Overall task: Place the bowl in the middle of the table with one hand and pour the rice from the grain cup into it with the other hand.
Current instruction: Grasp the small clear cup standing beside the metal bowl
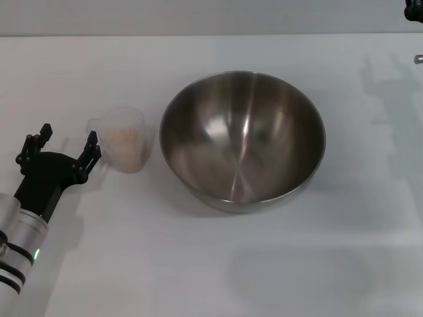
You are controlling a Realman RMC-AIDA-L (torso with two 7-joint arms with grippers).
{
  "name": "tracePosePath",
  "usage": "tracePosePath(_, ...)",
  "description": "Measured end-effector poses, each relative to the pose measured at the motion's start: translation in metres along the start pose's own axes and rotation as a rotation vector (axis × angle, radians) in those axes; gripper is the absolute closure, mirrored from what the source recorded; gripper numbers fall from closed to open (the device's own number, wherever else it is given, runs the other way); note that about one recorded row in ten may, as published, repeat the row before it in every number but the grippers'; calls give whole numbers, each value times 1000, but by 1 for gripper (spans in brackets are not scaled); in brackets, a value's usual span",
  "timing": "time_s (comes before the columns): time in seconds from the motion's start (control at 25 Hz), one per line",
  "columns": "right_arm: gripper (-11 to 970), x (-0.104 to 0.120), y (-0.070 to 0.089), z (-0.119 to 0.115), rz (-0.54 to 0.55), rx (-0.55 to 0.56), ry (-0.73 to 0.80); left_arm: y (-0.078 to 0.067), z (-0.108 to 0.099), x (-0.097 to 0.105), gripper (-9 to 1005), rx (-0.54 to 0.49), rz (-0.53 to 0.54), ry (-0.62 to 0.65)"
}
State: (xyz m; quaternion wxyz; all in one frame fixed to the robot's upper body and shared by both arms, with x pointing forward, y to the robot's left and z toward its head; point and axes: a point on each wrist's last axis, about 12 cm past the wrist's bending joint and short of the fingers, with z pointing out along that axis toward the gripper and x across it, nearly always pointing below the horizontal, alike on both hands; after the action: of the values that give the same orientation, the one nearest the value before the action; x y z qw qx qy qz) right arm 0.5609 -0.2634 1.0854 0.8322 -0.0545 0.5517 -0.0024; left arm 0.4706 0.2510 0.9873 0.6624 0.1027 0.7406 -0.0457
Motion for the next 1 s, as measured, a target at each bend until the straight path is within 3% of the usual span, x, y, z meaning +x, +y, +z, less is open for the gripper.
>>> tracePosePath(1.0,429,-1,1,3,-4,-5,-4,1,26,-8,268,26,22,17)
